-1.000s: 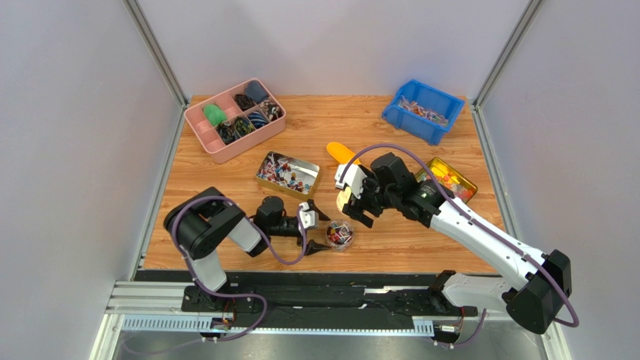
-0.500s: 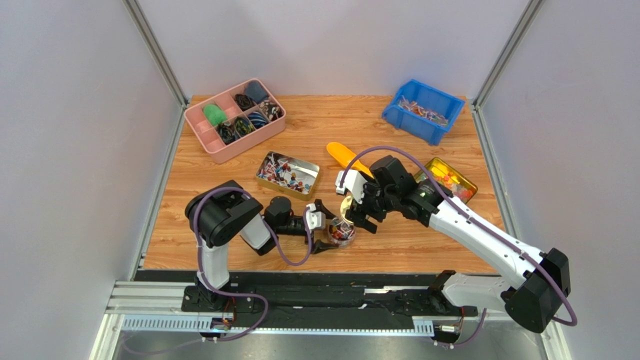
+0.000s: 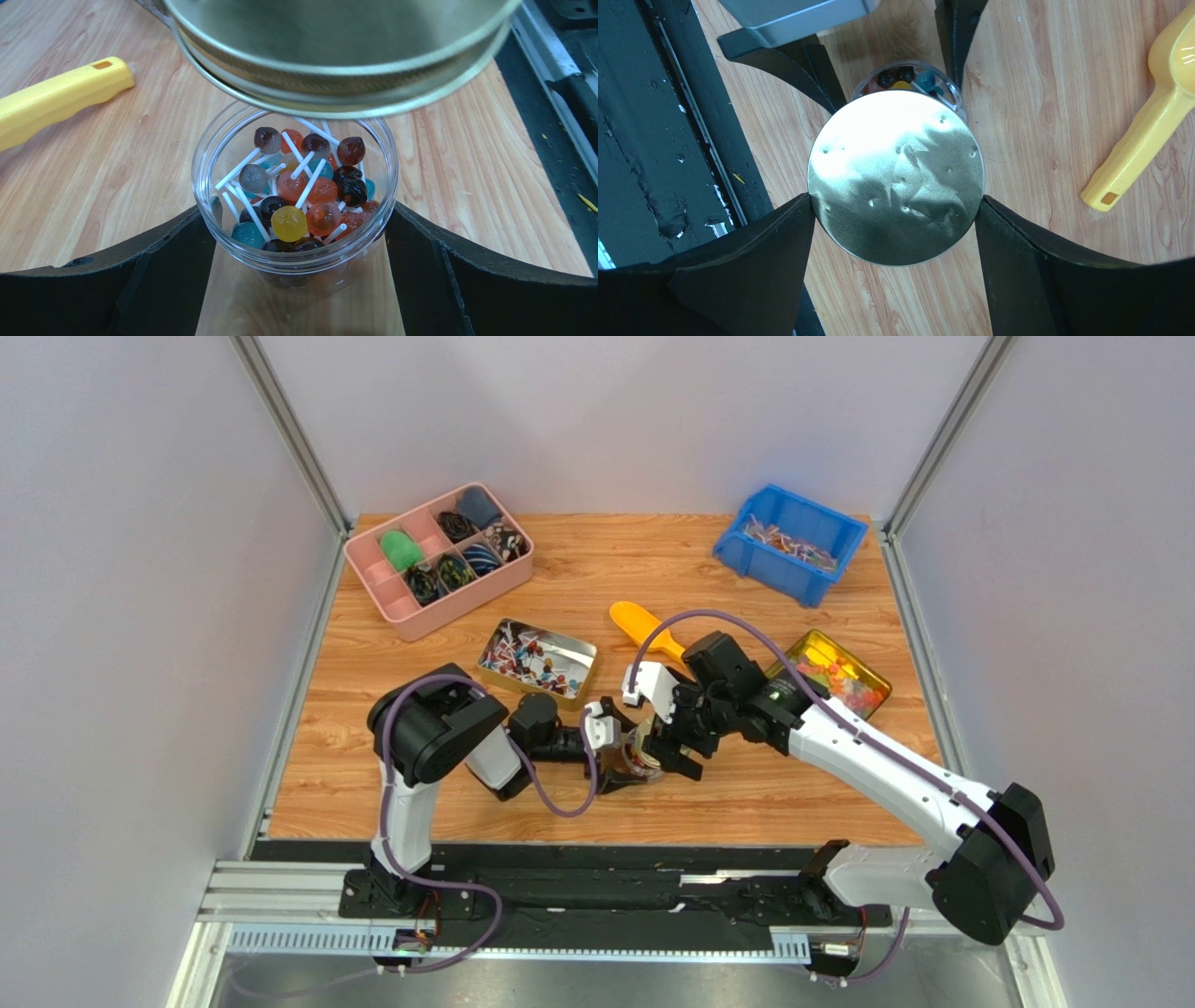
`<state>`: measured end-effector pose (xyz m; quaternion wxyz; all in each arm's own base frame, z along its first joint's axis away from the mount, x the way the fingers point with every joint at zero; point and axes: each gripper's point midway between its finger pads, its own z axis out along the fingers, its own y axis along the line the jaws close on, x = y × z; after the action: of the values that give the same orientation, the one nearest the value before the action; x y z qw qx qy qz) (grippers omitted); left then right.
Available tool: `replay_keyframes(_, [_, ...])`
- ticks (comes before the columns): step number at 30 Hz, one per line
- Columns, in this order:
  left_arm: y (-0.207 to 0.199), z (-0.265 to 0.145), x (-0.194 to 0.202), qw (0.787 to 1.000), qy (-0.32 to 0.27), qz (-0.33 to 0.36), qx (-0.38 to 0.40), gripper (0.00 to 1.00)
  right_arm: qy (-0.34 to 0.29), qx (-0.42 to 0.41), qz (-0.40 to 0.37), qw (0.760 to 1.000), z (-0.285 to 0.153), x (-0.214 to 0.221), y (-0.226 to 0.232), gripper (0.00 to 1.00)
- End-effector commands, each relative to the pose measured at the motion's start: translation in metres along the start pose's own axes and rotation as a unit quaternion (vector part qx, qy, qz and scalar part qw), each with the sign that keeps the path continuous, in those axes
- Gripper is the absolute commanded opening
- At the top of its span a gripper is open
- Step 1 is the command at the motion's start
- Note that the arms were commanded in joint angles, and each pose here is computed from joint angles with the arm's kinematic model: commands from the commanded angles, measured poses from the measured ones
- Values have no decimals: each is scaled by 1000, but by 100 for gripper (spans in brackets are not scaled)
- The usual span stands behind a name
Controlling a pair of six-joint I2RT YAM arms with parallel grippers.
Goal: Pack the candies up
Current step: Close the bottle lid on the packing bottle.
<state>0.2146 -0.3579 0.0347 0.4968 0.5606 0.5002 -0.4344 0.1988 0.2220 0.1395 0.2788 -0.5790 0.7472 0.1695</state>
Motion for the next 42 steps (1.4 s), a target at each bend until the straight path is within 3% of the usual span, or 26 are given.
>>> replay_keyframes(1, [16, 10, -23, 999, -40, 15, -19, 86, -7, -9, -1, 1000, 6, -4, -1, 63])
replay_keyframes(23, [5, 8, -14, 999, -44, 18, -3, 99, -8, 38, 46, 998, 48, 0, -27, 60])
replay_keyframes(42, [21, 6, -16, 998, -46, -8, -30, 94, 20, 13, 66, 998, 56, 26, -26, 60])
